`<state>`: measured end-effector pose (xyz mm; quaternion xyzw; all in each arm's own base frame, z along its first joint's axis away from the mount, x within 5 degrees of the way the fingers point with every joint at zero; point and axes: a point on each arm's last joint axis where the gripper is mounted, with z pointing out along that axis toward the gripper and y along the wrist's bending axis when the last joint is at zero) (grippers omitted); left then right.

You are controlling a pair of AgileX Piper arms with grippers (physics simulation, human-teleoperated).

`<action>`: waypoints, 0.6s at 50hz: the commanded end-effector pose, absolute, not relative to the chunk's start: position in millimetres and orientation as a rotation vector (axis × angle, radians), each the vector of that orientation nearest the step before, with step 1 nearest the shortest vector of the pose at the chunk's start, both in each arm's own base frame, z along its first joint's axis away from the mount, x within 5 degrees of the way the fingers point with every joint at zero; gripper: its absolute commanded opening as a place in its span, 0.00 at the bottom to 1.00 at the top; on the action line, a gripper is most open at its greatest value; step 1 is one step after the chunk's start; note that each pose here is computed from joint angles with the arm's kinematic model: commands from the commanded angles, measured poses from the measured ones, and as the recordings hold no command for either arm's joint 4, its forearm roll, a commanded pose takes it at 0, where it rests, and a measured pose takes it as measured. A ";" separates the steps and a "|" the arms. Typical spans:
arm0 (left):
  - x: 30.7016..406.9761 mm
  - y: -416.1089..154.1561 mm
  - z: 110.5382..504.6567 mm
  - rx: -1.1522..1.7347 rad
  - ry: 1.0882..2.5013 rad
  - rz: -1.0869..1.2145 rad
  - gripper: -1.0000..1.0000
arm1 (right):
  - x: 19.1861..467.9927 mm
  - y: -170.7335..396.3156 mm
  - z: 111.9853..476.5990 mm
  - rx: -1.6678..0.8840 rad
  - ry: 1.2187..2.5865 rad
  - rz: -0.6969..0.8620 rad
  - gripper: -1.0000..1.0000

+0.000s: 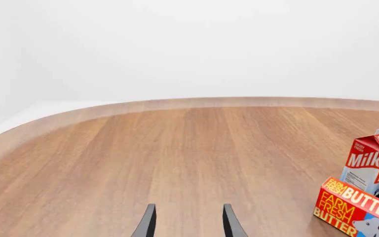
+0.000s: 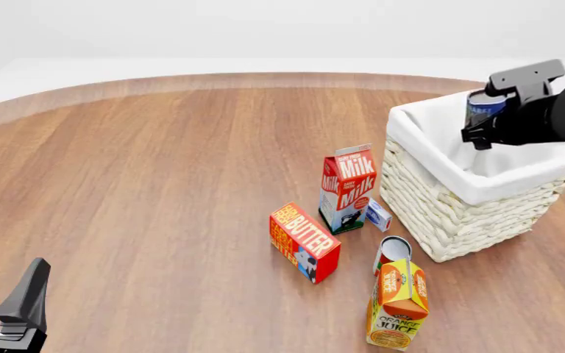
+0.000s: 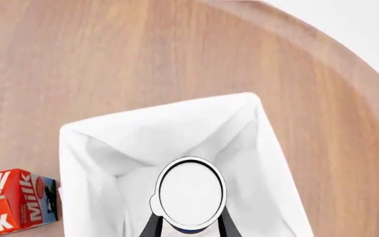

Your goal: Pick up the alphabet soup, and put it in the basket.

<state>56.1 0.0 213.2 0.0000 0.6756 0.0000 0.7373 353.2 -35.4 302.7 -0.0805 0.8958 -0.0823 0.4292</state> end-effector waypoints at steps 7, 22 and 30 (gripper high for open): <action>56.1 0.0 213.2 0.000 1.484 0.000 1.00 | 358.9 -38.3 290.3 -0.173 2.267 -0.193 0.00; 56.1 0.0 213.2 0.000 1.484 0.000 1.00 | 361.0 -41.0 282.8 -0.170 2.293 -0.194 0.00; 56.1 0.0 213.2 0.000 1.484 0.000 1.00 | 361.4 -42.2 276.7 -0.170 2.309 -0.193 0.00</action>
